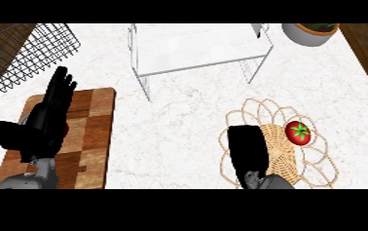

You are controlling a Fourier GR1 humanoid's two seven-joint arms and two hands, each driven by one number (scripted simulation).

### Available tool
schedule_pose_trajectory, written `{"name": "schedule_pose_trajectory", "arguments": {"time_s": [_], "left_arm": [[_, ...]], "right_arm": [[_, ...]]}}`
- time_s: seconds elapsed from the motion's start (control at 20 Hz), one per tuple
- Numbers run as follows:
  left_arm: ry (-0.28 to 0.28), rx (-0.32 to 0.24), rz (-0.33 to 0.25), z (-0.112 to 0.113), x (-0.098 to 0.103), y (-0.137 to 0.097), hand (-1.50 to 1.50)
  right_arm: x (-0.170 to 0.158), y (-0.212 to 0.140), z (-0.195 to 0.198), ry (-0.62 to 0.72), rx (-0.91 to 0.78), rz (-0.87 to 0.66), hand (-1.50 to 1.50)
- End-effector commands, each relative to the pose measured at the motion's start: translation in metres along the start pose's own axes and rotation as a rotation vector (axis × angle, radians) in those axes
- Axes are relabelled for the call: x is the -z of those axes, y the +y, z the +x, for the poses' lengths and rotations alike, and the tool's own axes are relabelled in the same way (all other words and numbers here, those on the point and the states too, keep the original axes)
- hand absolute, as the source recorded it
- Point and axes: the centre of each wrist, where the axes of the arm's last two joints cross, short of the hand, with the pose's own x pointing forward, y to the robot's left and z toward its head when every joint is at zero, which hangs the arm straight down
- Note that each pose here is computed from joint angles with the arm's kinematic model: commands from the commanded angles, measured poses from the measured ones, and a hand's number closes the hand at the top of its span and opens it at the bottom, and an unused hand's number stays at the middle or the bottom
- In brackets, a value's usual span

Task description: Pick the bell pepper from the placemat and place it in the tiered shelf

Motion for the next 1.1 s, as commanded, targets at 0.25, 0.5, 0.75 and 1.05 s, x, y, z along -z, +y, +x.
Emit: {"name": "schedule_pose_trajectory", "arguments": {"time_s": [0.25, 0.5, 0.75, 1.05], "left_arm": [[-0.008, -0.002, -0.009, 0.007, 0.009, -0.006, 0.00], [-0.008, 0.011, -0.018, -0.004, 0.000, -0.008, 0.00], [0.011, -0.011, 0.003, -0.007, -0.002, -0.009, 0.00], [0.010, 0.013, 0.003, 0.002, -0.003, -0.008, 0.00]], "right_arm": [[-0.031, -0.030, 0.082, -0.224, 0.371, 0.023, 1.50], [-0.069, -0.085, 0.088, -0.288, 0.569, -0.099, 1.50], [-0.085, -0.140, 0.071, -0.246, 0.806, -0.272, 1.50], [-0.105, -0.185, 0.060, -0.132, 0.797, -0.448, 1.50]]}}
